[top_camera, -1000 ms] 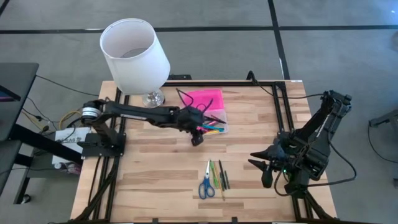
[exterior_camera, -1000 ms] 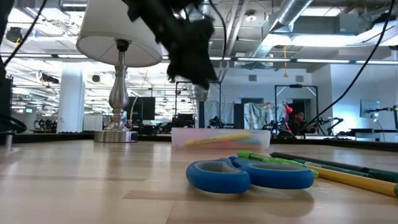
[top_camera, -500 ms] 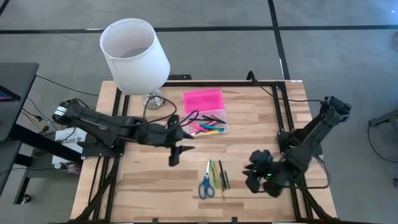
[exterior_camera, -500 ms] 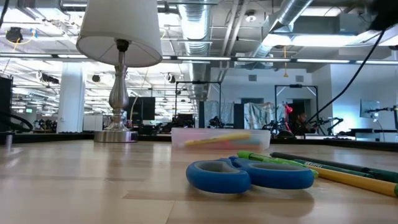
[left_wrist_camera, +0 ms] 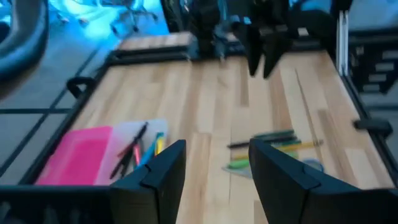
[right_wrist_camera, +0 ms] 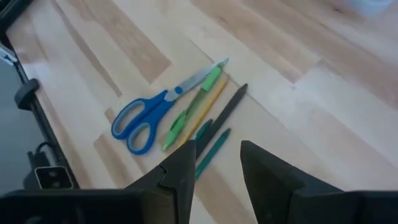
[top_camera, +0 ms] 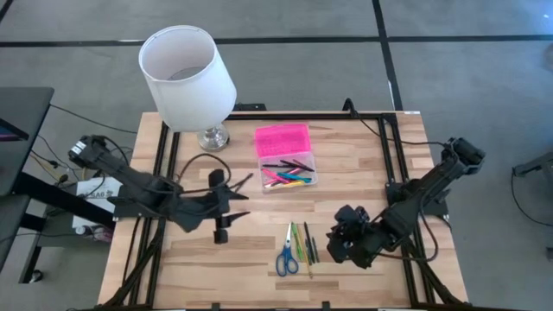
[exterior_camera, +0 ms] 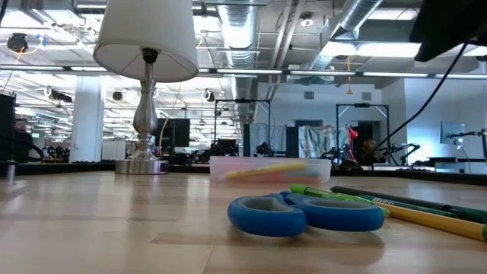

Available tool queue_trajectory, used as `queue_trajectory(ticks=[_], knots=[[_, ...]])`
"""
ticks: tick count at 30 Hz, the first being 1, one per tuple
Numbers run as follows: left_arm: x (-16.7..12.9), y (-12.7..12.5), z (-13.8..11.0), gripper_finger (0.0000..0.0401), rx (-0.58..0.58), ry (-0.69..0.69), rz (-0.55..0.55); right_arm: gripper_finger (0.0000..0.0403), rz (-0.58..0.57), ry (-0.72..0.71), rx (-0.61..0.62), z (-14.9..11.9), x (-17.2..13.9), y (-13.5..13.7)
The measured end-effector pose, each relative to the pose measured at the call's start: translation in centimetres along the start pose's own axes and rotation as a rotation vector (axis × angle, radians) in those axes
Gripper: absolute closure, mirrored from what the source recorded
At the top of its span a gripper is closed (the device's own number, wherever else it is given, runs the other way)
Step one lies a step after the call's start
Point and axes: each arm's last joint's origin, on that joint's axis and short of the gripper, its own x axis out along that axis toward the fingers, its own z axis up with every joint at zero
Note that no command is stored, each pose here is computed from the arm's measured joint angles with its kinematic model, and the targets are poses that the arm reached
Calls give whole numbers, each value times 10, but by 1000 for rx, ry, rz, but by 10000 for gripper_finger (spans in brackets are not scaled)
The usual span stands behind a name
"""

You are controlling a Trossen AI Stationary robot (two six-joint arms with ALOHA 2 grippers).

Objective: Pick & place school supplies into a supply box
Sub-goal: Put the right green crayon into the pink supply box

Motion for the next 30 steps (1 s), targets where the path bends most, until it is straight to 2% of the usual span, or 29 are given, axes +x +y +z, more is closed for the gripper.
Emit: queue_trajectory(ticks=[8, 12, 30], knots=[[-8, 3, 1, 230, -30, -15, 9, 283, -19, 102, 33, -2, 17, 3], [-8, 2, 1, 230, -31, -3, -38, 283, -6, 93, 55, 2, 19, 4], [-7, 2, 1, 230, -34, 3, -56, 283, -6, 133, 54, 3, 23, 4]])
